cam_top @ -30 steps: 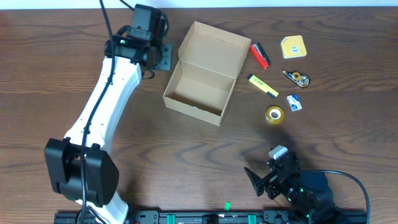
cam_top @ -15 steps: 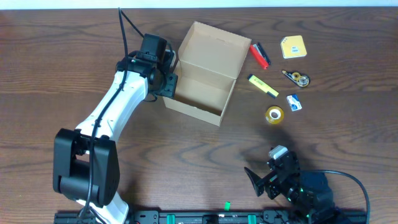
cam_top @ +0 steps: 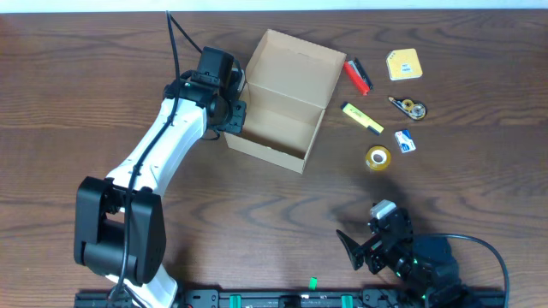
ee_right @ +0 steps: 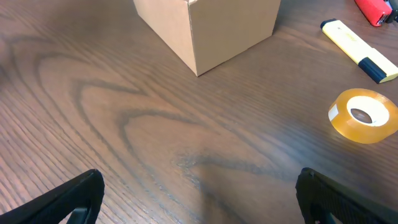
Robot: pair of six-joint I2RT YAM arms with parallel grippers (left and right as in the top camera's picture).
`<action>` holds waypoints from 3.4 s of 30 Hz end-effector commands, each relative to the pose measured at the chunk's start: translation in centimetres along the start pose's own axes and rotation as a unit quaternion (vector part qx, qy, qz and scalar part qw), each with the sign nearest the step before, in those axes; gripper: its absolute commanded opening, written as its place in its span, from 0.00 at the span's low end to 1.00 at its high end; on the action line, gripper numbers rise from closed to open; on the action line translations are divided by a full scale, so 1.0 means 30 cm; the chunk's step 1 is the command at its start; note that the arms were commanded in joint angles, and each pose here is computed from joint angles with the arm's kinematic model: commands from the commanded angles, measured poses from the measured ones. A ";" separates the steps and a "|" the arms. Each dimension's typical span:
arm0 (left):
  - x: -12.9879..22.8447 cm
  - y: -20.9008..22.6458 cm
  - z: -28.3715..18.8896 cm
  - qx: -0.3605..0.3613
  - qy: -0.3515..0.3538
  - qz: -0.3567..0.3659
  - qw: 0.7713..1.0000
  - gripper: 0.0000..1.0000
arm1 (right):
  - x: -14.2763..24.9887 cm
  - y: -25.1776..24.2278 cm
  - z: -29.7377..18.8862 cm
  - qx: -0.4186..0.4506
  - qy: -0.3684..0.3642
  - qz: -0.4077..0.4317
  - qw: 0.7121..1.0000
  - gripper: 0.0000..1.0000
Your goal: Pack container
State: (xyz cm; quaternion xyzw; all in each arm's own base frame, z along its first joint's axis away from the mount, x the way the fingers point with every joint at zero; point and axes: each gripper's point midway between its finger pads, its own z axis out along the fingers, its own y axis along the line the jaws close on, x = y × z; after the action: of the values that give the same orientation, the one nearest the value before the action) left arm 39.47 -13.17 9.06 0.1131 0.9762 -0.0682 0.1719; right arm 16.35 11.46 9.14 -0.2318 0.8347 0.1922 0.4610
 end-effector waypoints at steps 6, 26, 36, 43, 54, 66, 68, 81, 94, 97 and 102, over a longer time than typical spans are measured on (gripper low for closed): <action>0.035 0.003 0.026 -0.003 0.015 -0.012 1.000 0.21 | 0.015 0.003 0.006 -0.003 0.005 -0.007 1.000 0.99; 0.046 0.005 0.043 -0.004 0.014 -0.064 0.998 0.07 | 0.015 0.003 0.006 -0.003 0.005 -0.007 1.000 0.99; 0.053 0.005 0.042 -0.004 0.018 -0.074 0.997 0.07 | 0.015 0.003 0.006 -0.003 0.005 -0.007 1.000 0.99; 0.066 0.005 0.042 -0.006 0.026 -0.114 0.993 0.06 | 0.015 0.003 0.006 -0.003 0.005 -0.007 1.000 0.99; 0.072 -0.045 0.045 -0.028 0.023 -0.095 0.995 0.07 | 0.015 0.003 0.006 -0.003 0.005 -0.007 1.000 0.99; 0.070 -0.056 0.043 -0.034 0.020 -0.092 0.995 0.29 | 0.015 0.003 0.006 -0.003 0.005 -0.007 1.000 0.99; 0.065 -0.056 0.041 -0.033 0.018 -0.092 0.995 0.35 | 0.015 0.003 0.006 -0.003 0.005 -0.007 1.000 0.99; -0.070 -0.085 -0.171 -0.022 -0.031 -0.082 0.996 0.43 | 0.015 0.003 0.006 -0.003 0.005 -0.007 1.000 0.99; -0.069 -0.129 -0.583 0.006 -0.130 0.067 0.989 0.52 | 0.015 0.003 0.006 -0.003 0.005 -0.007 1.000 0.99; -0.034 -0.170 -0.671 0.034 -0.152 0.134 0.979 0.58 | 0.015 0.003 0.006 -0.003 0.005 -0.007 1.000 0.99; 0.082 -0.175 -0.762 0.037 -0.144 0.231 0.962 0.66 | 0.015 0.003 0.006 -0.003 0.005 -0.007 1.000 0.99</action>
State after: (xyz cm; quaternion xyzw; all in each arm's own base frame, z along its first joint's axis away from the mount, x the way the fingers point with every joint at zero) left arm 29.94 -13.63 29.20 0.2524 0.9120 -0.0854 0.3118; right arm 16.35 11.46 9.15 -0.2316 0.8347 0.1924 0.4611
